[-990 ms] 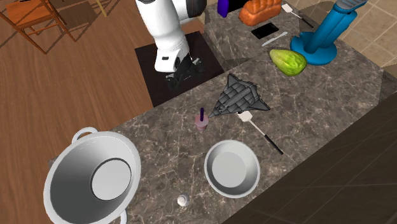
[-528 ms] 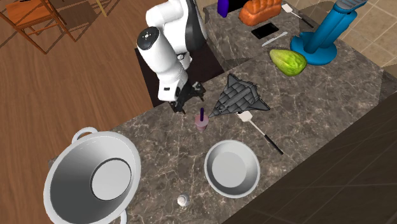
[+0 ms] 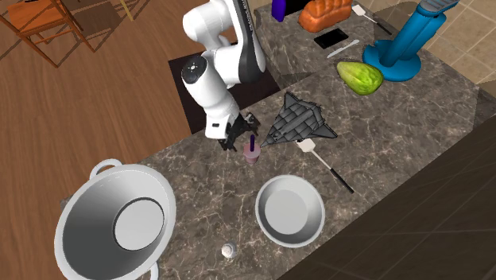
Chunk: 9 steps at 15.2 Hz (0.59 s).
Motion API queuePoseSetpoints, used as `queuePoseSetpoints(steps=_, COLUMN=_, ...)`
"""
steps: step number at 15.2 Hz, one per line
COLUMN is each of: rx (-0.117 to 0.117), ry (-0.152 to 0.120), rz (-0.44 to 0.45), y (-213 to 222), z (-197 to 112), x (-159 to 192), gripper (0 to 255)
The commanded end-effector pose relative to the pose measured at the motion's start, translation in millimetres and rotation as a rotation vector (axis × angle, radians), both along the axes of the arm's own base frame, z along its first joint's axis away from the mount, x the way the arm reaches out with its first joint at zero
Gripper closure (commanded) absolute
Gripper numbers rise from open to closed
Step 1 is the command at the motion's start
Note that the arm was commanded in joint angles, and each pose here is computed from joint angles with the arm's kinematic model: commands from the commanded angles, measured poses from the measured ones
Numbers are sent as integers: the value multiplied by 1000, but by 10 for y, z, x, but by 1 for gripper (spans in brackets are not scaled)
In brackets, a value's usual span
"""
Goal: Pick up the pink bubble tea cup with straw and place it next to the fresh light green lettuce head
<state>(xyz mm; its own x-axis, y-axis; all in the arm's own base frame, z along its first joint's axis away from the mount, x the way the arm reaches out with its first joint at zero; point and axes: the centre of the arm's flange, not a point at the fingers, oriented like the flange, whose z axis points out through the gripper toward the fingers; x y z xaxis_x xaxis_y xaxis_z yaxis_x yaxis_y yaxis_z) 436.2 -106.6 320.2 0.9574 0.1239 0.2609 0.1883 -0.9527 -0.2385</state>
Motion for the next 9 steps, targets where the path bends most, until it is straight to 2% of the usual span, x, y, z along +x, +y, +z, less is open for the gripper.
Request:
queuePoseSetpoints(steps=1, rx=0, ry=-1, rz=0, y=23, z=-79, x=33, gripper=0)
queuePoseSetpoints(steps=8, rx=0, ry=-1, rz=0, y=23, z=-79, x=33, gripper=0)
queuePoseSetpoints(steps=9, rx=0, ry=-1, rz=0, y=23, z=-79, x=33, gripper=255)
